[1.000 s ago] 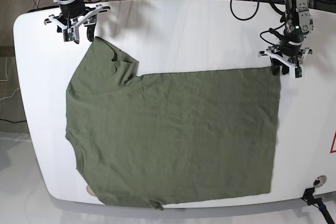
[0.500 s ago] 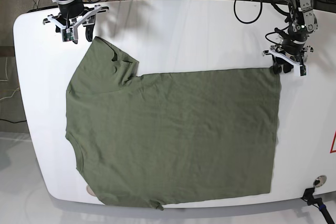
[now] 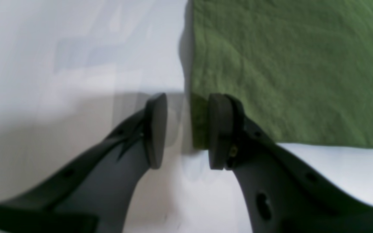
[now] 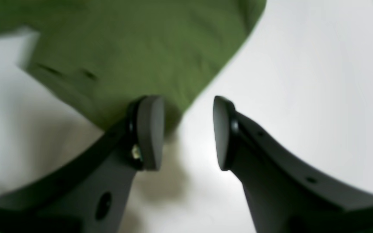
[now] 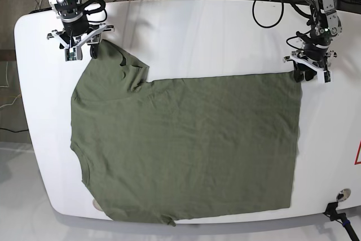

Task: Fold the T-shirt properly
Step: 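Drag the shirt with both grippers toward the arms' mounting edge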

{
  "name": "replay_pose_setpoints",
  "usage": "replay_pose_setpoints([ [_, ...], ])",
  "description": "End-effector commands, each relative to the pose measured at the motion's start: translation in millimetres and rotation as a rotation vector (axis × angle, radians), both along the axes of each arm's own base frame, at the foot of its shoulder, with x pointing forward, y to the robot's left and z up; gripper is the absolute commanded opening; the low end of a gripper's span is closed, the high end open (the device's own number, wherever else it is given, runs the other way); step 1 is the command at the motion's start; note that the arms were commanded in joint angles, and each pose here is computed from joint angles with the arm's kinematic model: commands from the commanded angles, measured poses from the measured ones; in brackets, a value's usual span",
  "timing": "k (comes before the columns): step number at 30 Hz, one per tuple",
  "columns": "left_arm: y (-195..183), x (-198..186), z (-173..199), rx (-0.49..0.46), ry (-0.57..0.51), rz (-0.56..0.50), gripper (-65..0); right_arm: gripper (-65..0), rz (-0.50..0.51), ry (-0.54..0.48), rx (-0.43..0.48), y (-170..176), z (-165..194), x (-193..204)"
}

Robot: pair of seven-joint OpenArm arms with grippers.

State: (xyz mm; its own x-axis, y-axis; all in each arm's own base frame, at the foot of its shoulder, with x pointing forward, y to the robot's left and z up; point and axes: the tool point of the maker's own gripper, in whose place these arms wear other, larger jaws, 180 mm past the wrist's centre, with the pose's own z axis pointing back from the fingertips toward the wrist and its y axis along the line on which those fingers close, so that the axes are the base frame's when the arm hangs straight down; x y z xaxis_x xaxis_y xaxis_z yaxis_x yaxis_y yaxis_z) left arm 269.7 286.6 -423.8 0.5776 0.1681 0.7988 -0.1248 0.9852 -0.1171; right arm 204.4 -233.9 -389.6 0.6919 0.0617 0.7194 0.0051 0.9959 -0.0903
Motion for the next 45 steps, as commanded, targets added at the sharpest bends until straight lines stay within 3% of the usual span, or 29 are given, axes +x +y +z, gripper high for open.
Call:
replay_pose_setpoints([
  [1, 4.8, -7.2, -6.5, 0.012, 0.049, 0.003, -45.7, -40.6, -0.001, -0.051, 0.000, -5.0, 7.4, 13.8],
  [6, 6.4, -6.3, -4.5, 0.013, 0.041, 0.007, -46.7, -40.8, -0.037, 0.002, 0.020, -14.2, -13.9, 19.5],
  [7, 1.4, 0.4, 0.2, -0.003, -0.003, -0.005, -45.5, -40.4, -0.023, -0.022, 0.023, -10.0, -7.2, 22.2],
  [17, -2.5, 1.8, -3.6, -0.009, 0.003, -0.020, -46.8, -40.6, -0.022, -0.012, 0.023, -9.7, -8.6, 20.6],
  [24, -5.6, 3.1, -4.8, -0.008, 0.012, -0.029, -52.9, -40.7, -0.019, -0.010, 0.022, -8.8, -8.5, 20.7],
  [29, -8.8, 2.5, -6.7, -0.009, 0.021, -0.044, -65.0, -40.7, -0.022, -0.003, 0.033, -8.0, -11.1, 18.6],
  [36, -12.1, -1.1, -9.4, -0.004, 0.046, -0.064, -65.0, -41.0, -0.030, 0.021, 0.044, -10.8, -20.7, 16.9],
  [37, -9.1, 6.9, -0.7, -0.013, -0.013, -0.039, -65.0, -40.4, -0.019, 0.026, 0.047, -5.6, -21.1, 15.6],
  [45, -8.9, 6.3, -2.2, -0.020, -0.013, -0.037, -65.0, -40.5, -0.029, 0.059, 0.061, -6.4, -33.0, 10.8],
])
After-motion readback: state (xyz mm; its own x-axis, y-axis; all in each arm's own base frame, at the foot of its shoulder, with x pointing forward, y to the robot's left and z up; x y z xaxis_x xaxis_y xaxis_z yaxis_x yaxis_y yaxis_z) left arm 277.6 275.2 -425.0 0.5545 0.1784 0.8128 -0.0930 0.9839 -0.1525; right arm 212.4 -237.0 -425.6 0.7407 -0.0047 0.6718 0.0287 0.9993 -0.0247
